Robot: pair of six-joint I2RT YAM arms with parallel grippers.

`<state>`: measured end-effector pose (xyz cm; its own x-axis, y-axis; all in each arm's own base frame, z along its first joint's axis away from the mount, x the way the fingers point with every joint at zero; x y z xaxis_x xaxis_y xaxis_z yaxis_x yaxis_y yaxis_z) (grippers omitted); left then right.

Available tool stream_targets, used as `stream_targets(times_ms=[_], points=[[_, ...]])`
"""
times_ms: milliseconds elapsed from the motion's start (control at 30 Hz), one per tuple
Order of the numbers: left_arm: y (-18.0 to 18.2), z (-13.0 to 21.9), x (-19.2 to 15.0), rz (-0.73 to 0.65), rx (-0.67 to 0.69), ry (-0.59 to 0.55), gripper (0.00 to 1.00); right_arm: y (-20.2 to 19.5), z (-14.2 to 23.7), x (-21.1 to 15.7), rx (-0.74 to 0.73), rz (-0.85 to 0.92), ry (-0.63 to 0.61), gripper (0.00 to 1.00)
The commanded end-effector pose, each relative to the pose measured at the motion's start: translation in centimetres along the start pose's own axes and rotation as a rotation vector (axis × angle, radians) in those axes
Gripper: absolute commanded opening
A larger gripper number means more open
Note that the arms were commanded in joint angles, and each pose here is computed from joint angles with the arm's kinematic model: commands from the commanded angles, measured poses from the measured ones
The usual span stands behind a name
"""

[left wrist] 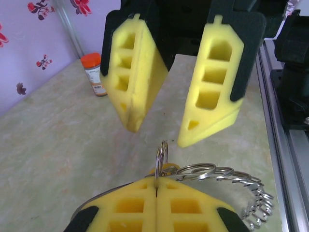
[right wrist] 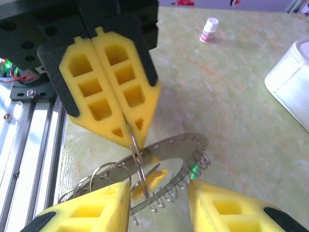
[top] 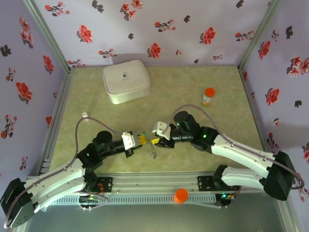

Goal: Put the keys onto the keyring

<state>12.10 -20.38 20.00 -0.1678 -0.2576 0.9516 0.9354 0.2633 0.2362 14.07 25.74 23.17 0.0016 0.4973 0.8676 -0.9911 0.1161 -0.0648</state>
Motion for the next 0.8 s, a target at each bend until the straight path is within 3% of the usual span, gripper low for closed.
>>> stream_targets(times_ms=[0,167,400,767], points=[[-0.01,0.17,1.15,0.016,0.005,-0.104,0.00,0.31,0.04,0.91,0.034,-0.047,-0.095,0.36],[-0.07,0.27,1.12,0.018,0.009,-0.123,0.00,0.15,-0.03,0.34,0.013,-0.040,-0.069,0.28],[-0.10,0.24,0.93,0.016,0.012,-0.127,0.00,0.39,-0.50,0.10,0.053,-0.049,-0.051,0.30],[-0.11,0.34,1.11,0.008,0.012,-0.135,0.00,0.11,-0.68,0.15,0.038,-0.046,-0.044,0.07]])
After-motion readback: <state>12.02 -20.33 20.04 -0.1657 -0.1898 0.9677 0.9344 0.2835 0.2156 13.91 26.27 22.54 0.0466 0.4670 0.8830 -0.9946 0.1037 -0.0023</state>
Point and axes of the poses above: each hand's point on the last joint's axis, 136 mm out from that joint toward the fingers, its own z axis back along the fingers, its own y axis along the line the jaws close on, x = y × z, the point moved 7 cm from there along z, back along the fingers, and after that the axes turned 3 degrees about -z, right-handed, at the moved point
